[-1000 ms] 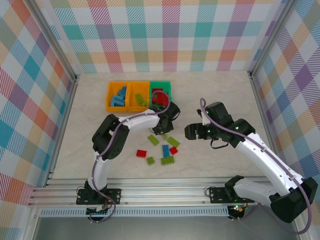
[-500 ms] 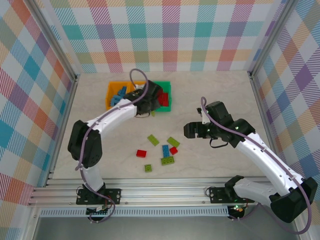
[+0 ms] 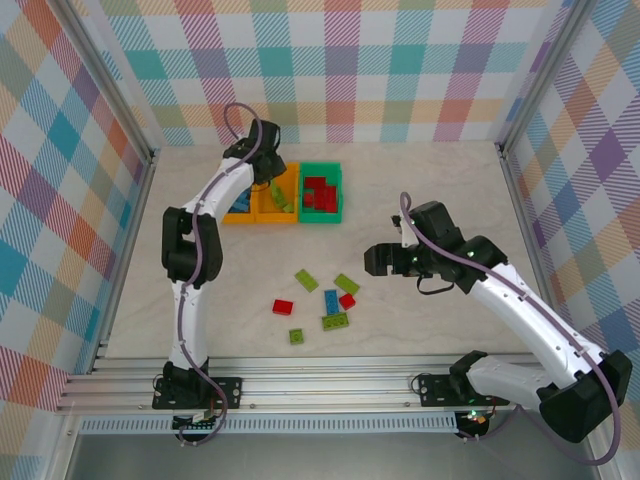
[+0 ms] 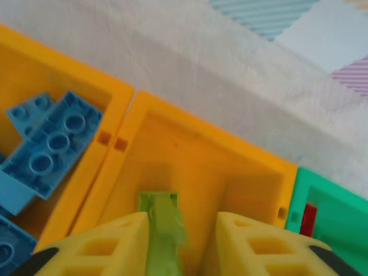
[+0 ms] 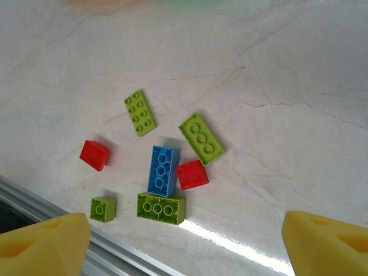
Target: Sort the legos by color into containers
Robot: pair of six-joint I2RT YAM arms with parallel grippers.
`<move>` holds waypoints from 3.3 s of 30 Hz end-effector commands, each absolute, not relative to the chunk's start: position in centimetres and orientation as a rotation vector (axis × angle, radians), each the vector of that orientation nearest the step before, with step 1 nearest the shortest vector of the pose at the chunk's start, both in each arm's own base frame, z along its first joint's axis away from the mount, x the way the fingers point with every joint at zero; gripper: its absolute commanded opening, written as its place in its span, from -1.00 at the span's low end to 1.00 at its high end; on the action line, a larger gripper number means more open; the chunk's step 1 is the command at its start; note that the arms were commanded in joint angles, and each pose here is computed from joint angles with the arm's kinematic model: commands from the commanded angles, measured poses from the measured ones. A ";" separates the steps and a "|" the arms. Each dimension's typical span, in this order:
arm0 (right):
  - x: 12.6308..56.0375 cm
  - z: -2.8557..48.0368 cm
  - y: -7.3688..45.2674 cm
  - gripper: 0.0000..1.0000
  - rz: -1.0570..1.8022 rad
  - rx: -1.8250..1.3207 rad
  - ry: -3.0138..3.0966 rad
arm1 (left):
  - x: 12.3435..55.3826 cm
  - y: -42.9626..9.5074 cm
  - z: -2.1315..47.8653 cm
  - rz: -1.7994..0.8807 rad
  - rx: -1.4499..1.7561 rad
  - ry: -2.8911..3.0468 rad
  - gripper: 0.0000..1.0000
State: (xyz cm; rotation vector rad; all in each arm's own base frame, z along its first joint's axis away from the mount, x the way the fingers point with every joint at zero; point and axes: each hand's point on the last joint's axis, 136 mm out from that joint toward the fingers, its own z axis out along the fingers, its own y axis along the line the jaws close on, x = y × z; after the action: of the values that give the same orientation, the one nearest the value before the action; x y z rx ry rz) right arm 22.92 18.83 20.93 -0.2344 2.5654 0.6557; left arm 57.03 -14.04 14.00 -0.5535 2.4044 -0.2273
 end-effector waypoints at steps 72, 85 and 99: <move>21.8 21.0 21.8 0.83 0.939 -0.237 2.512 | 39.0 -18.8 18.9 -0.250 -0.337 2.472 -0.59; 21.2 20.8 20.3 0.83 0.879 -0.165 2.524 | 52.6 -4.9 15.2 -0.116 -0.708 2.416 -0.46; 21.5 19.3 20.5 0.82 0.845 -0.185 2.578 | 51.6 -5.1 19.5 -0.236 -0.693 2.363 0.09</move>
State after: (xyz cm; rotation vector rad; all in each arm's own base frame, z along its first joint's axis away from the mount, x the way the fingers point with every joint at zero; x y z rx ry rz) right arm 21.27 20.31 19.92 -0.1686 2.5553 0.8673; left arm 53.76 -3.85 13.98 -0.7582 2.4208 -0.1535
